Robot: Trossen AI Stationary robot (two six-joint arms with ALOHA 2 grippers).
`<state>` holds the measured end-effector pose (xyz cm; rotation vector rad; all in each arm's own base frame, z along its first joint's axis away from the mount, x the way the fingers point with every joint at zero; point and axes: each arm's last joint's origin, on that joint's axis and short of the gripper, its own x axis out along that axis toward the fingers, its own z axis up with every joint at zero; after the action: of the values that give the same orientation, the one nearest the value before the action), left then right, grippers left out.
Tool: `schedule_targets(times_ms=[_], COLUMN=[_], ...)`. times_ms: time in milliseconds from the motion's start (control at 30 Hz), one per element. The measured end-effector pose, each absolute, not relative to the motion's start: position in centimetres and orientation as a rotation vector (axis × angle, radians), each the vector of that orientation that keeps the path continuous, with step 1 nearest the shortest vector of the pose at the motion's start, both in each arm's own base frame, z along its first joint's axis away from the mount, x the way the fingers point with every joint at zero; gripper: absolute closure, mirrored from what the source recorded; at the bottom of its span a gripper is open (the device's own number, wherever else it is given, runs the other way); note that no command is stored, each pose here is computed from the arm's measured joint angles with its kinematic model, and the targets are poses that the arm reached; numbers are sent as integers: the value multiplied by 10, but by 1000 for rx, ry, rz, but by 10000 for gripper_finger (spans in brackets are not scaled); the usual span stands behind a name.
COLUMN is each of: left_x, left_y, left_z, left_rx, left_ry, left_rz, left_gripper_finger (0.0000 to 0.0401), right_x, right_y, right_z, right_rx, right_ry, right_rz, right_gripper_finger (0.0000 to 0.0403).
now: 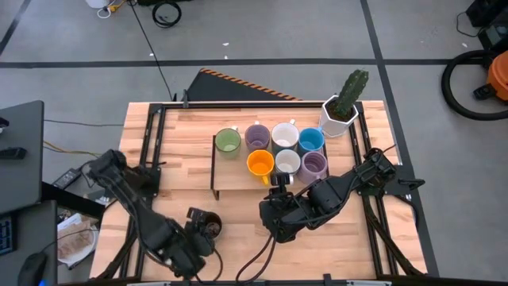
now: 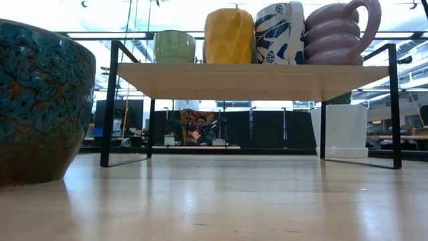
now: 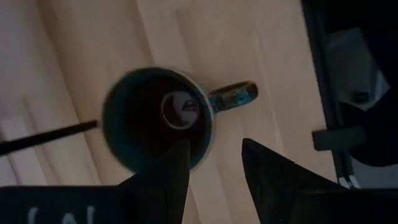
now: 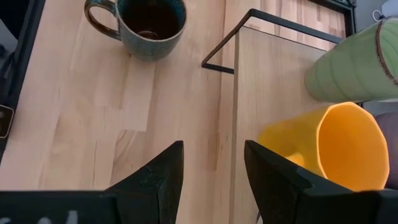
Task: Place coffee mugs
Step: Put the brown cup on the shelf aligned with the green cup
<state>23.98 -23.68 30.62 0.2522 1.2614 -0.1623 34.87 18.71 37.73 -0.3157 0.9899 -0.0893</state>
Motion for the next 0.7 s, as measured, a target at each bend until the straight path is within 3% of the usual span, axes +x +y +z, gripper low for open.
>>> schedule_targets(times_ms=[367,700], left_x=[248,247], left_y=[-249,-260], left_z=[262,258], left_rx=[333,490], left_ry=[1452,1353], left_rz=[-49,-123], left_gripper_finger=[248,248], right_x=[354,353], right_y=[178,178], right_z=[377,377], right_rx=[-310,-304], right_ry=[995,996], right_rz=[-108,-107], right_gripper_finger=[228,228])
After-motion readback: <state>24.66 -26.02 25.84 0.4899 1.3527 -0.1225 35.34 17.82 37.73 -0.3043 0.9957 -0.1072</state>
